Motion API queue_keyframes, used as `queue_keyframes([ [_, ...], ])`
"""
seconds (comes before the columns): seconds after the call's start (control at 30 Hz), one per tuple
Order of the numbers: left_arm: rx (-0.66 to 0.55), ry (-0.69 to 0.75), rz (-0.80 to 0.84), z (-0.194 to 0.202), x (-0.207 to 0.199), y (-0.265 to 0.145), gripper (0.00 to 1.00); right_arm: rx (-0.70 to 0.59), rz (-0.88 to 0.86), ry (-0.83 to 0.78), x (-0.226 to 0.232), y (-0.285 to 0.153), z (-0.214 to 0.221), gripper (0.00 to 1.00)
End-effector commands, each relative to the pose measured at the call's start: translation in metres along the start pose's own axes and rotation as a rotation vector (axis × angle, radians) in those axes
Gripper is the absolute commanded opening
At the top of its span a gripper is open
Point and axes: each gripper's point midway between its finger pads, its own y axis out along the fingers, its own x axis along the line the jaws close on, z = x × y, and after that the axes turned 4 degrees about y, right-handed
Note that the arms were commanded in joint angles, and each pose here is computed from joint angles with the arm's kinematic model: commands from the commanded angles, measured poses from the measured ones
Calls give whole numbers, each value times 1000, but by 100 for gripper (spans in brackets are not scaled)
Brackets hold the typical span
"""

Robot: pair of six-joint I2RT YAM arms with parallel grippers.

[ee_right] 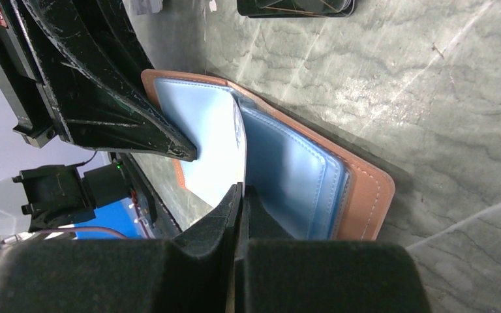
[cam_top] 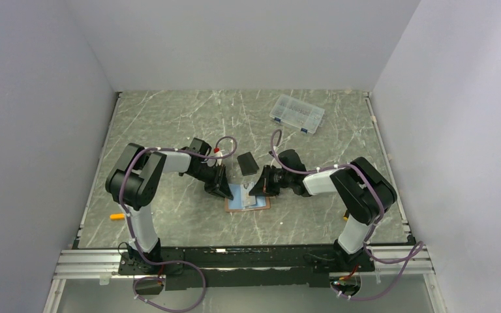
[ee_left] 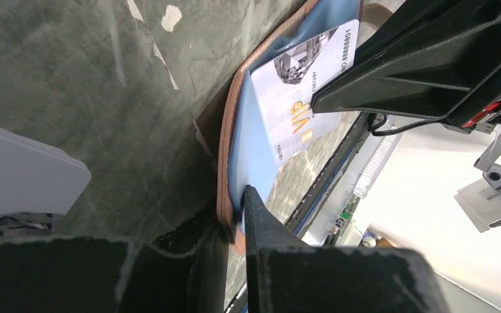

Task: Put the credit cards into the card holder
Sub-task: Insert the credit card into the card holder.

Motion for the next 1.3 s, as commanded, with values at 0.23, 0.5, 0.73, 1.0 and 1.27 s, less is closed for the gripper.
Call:
queue_keyframes([
  [0.23, 9, -10, -56, 0, 17, 7, 15, 89, 175, 76, -43, -3, 39, 0],
  [0.5, 10, -12, -72, 1, 20, 7, 14, 126, 181, 78, -47, 0, 44, 0],
  [0.73, 17, -21, -61, 2, 20, 10, 15, 141, 204, 88, -52, 5, 45, 0],
  [1.0, 19, -17, -65, 3, 20, 10, 16, 127, 209, 76, -48, 11, 35, 0],
  [1.27, 19, -18, -61, 2, 18, 10, 16, 128, 263, 35, -51, 10, 35, 0],
])
